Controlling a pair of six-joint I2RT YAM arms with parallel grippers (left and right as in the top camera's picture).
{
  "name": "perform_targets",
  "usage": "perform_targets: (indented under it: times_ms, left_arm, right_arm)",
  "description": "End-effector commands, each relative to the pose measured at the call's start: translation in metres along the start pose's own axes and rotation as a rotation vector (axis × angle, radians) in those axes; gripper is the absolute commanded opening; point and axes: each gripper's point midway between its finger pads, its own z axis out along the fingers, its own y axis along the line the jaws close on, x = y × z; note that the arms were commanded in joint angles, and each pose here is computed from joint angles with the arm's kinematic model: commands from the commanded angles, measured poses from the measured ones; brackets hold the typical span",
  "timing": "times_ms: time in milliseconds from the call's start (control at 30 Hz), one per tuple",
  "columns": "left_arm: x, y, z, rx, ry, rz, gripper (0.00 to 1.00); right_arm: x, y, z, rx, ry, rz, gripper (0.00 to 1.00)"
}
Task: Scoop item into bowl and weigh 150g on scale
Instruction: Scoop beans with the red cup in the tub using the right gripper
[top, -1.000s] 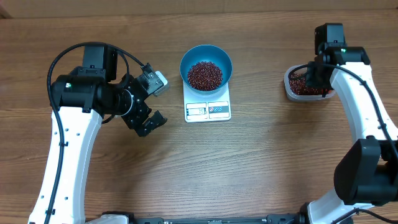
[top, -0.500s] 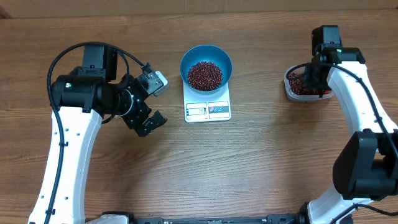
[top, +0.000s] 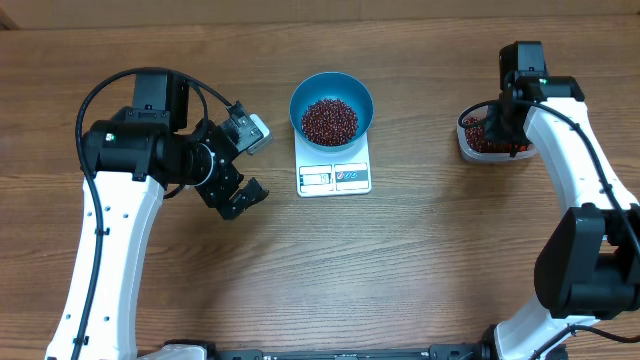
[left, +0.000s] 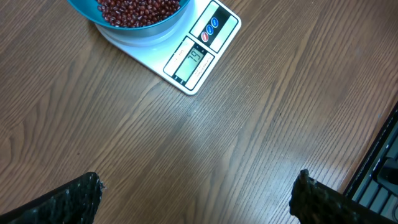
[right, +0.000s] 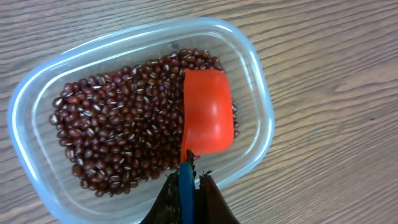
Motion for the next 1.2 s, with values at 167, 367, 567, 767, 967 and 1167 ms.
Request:
perform_targets:
  times_ms: [167,367,567,767,967,1167]
  left_arm:
    - [-0.006,0.001,-0.008,-0.021,-0.024,0.003,1.0]
    - [-0.006,0.001,-0.008,-0.021,-0.024,0.003,1.0]
    - [-0.006,0.001,-0.009,-0.021,-0.024,0.004,1.0]
    - [-0.006,0.001,-0.008,-0.021,-0.024,0.003,1.0]
    - [-0.006,0.001,-0.008,-0.021,-0.024,0.003,1.0]
    - [-0.006,0.001,-0.008,-0.021,-0.024,0.003,1.0]
  right_arm:
    - [0.007,0.01,0.006,-0.047,0.032,0.015,0.04]
    - [0.009,0.025,0.005,-0.13,0.049,0.017,0.04]
    - [0.011,0.026,0.006,-0.138,0.056,0.027,0.04]
    - [0.016,0.028,0.01,-0.142,0.074,0.027,0.04]
    - [0.032,0.042,0.017,-0.21,0.12,0.029,0.04]
    - [0.032,0.052,0.015,-0.268,0.129,0.052,0.04]
